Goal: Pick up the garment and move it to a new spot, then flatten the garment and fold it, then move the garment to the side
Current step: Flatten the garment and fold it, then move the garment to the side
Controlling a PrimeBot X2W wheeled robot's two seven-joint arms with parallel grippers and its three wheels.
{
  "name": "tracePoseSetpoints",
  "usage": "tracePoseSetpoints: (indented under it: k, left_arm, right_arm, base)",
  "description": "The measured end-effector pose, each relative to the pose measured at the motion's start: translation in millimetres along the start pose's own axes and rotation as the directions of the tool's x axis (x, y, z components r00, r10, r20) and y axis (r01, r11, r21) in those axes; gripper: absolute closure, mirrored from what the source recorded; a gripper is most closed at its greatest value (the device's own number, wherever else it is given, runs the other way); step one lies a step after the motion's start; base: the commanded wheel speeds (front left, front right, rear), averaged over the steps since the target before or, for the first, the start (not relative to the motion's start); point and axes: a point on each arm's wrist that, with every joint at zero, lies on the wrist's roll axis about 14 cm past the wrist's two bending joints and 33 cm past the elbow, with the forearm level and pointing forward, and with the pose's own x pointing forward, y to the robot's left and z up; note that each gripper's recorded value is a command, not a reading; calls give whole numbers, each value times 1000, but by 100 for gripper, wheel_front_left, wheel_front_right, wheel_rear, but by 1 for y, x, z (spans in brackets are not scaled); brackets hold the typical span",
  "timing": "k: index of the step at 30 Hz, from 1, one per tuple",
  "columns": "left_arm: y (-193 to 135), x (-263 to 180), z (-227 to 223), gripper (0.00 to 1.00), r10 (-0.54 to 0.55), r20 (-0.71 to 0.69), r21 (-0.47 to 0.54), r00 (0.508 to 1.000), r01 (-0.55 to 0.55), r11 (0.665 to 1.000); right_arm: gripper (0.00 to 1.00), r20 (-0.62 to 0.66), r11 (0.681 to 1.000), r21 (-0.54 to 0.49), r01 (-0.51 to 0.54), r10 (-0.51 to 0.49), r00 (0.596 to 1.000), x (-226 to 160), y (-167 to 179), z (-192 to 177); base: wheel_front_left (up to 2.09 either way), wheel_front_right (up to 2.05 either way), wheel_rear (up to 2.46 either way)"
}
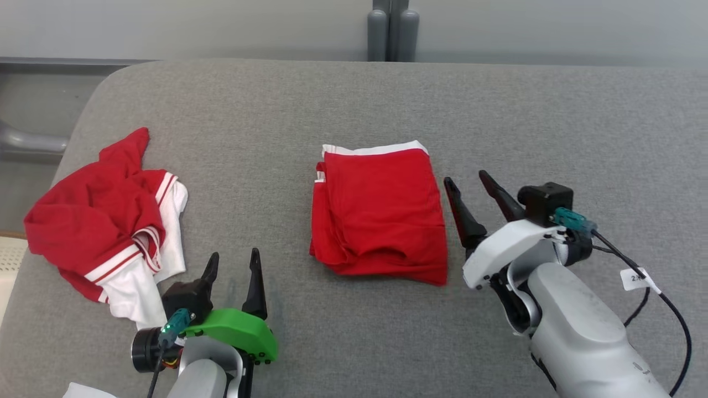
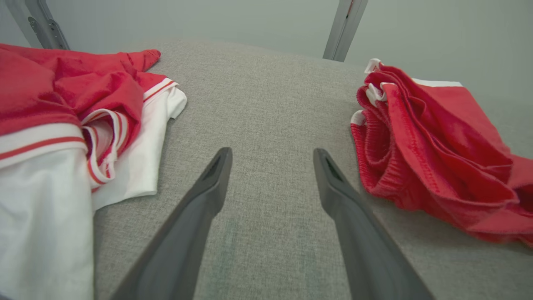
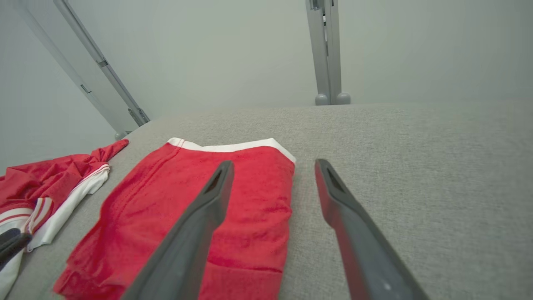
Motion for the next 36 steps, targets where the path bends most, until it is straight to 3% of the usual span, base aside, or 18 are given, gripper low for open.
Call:
tracePoseSetpoints:
  k: [8,14,25,36]
  left_arm:
    - [-16,12,4,0,-45,11,21,999,44,999]
    - [-22,9,3,0,-69,16,59,998,68,996]
    - [-15,-18,-2,0,-58,19,88,998,56,995]
    - [-7,-25,1,0,-37,33,87,999,34,996]
  right_arm:
    - [0,32,968,-37,246,-245,969,-57,-75,0]
    - [0,35,940,-50,337,-335,941,-94,-93,-5]
    - [0,76,924,-39,380,-376,923,-133,-88,0]
    - [0,88,934,-36,355,-351,932,-132,-78,3]
  base:
    - [0,0,0]
    - [0,0,0]
    - [0,0,0]
    - [0,0,0]
